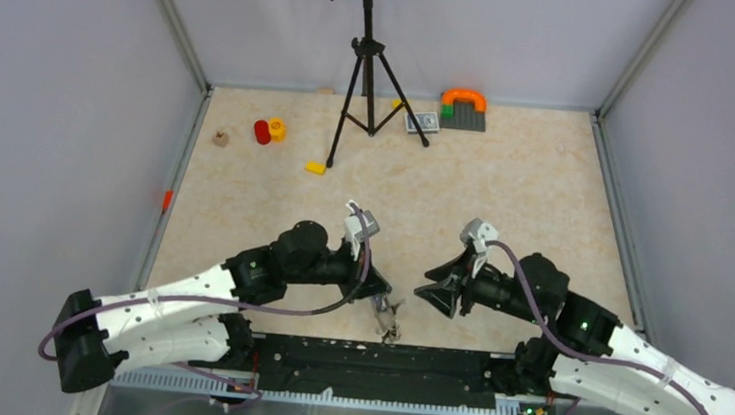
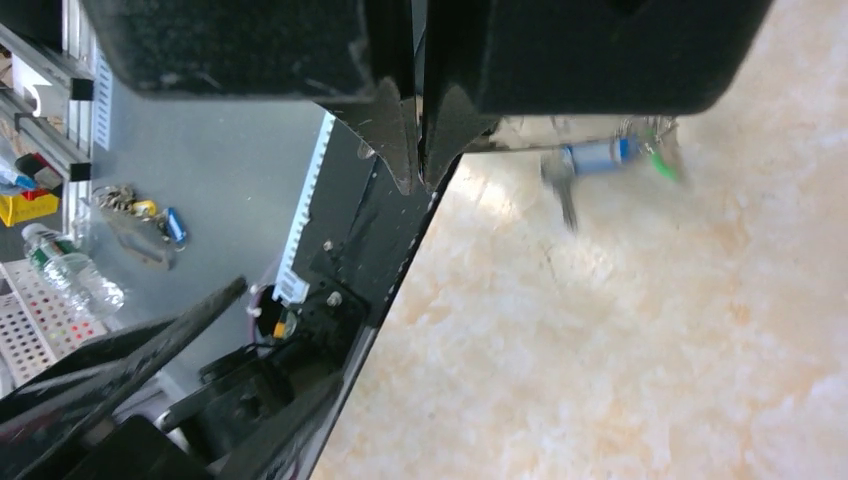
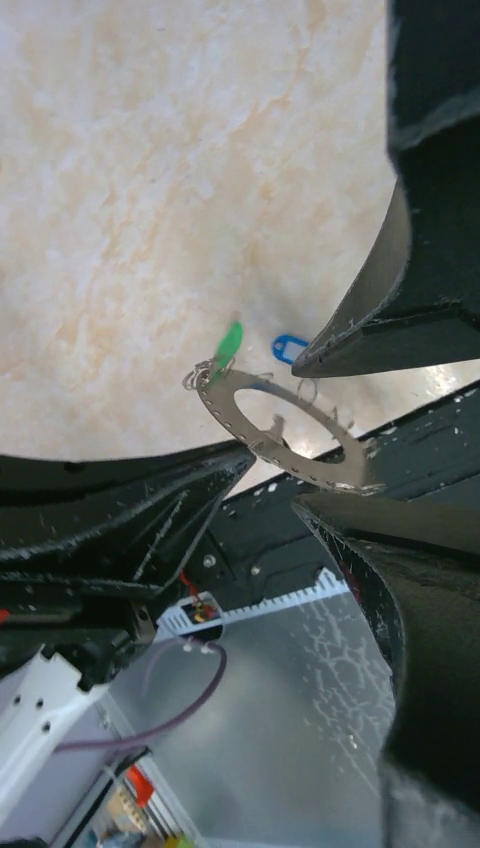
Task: Remove the keys from the keyring
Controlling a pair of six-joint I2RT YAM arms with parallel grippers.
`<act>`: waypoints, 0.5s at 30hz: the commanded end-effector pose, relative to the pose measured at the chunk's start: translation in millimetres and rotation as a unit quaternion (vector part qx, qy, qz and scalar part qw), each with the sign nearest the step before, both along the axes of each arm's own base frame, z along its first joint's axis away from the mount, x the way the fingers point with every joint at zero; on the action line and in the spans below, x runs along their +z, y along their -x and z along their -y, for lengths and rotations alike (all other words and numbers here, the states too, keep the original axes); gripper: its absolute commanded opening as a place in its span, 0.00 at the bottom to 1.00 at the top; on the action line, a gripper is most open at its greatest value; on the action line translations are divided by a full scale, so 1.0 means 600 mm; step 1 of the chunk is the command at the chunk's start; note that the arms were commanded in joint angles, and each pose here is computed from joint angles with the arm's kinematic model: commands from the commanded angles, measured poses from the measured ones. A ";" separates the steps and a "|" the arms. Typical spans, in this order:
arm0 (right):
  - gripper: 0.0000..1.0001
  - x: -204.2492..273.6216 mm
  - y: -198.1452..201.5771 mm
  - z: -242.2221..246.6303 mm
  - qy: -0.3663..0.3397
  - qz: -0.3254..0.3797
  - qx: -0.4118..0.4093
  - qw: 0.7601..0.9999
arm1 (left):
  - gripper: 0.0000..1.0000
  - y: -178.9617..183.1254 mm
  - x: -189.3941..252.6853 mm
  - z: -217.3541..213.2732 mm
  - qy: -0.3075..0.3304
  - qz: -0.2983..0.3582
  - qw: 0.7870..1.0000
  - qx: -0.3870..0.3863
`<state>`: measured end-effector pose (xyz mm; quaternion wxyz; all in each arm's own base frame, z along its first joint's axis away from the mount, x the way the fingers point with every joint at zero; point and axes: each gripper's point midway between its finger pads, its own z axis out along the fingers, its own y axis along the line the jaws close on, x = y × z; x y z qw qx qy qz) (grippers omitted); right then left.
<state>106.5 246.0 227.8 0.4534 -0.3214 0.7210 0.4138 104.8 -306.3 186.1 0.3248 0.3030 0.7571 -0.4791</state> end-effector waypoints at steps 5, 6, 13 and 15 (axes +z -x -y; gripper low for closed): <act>0.45 0.108 0.028 0.012 -0.115 0.171 0.062 0.976 | 0.00 -0.028 0.127 0.011 0.046 0.042 0.998 0.033; 0.45 0.118 0.028 0.015 -0.117 0.182 0.061 0.974 | 0.00 -0.032 0.135 0.011 0.048 0.042 0.997 0.041; 0.59 0.147 0.017 0.001 -0.112 0.184 0.059 0.975 | 0.00 -0.051 0.201 0.009 0.079 0.051 0.993 0.077; 0.62 0.159 0.010 -0.006 -0.123 0.179 0.050 0.975 | 0.00 -0.059 0.216 0.007 0.083 0.053 0.991 0.092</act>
